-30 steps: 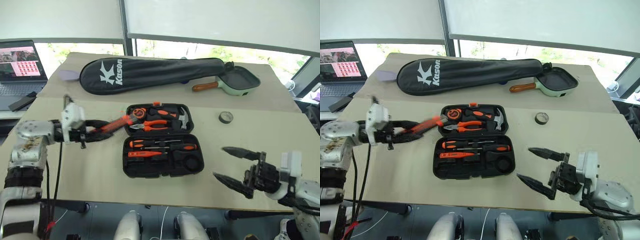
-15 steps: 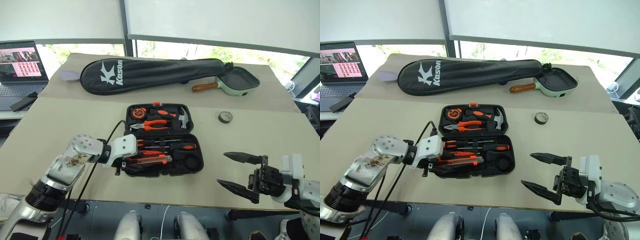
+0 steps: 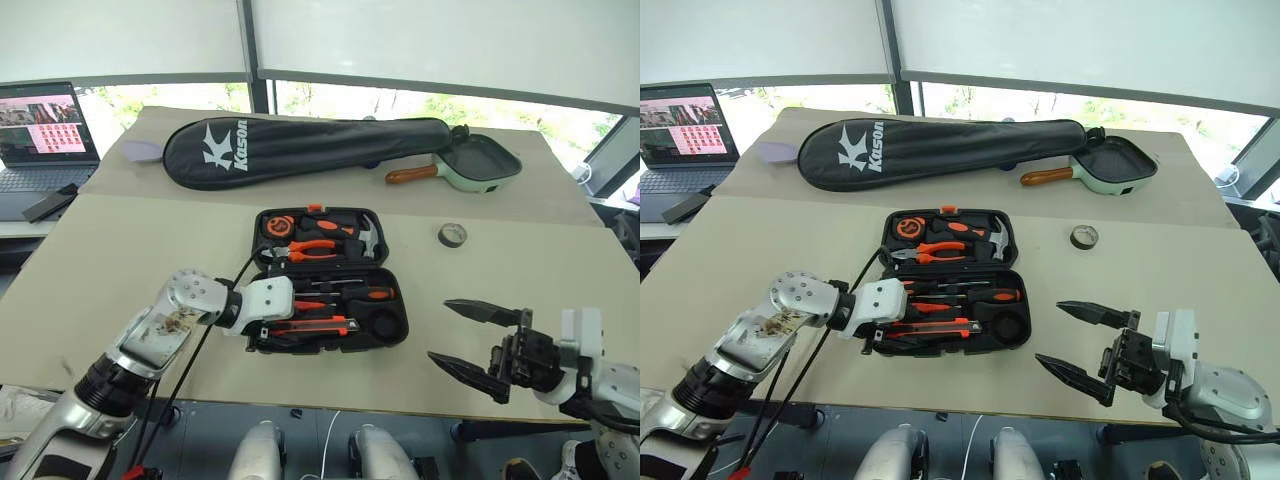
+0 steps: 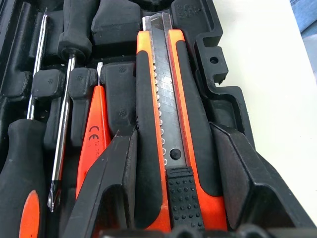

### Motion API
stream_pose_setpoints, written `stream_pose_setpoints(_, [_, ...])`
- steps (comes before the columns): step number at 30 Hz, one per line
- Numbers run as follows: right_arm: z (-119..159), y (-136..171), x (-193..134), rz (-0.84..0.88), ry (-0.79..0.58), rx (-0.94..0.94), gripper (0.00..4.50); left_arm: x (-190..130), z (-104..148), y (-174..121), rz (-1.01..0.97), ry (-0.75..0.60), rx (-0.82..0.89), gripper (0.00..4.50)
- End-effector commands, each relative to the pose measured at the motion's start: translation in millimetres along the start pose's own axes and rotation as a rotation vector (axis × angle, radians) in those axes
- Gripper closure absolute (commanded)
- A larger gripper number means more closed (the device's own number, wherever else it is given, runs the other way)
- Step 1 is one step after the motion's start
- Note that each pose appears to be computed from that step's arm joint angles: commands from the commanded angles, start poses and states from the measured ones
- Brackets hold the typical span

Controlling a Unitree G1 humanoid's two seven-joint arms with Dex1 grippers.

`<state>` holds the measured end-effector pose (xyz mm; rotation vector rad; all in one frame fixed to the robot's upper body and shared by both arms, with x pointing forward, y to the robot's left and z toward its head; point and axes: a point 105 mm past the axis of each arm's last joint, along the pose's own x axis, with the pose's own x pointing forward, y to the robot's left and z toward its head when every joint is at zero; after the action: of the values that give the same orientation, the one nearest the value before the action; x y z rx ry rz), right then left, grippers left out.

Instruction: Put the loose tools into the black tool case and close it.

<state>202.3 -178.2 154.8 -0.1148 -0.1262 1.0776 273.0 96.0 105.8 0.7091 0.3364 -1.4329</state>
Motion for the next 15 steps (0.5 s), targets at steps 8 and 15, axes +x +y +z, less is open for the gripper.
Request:
stream_pose_setpoints(8, [5.7,-3.0,3.2,-0.028,-0.019,-0.037,0.00,2.6,9.6,-1.2,-0.022,-0.126,-0.072,0.45])
stream_pose_setpoints(15, [2.6,-11.0,3.5,-0.047,-0.026,-0.041,0.00,-28.6,27.7,26.3,0.080,-0.348,-0.089,0.35])
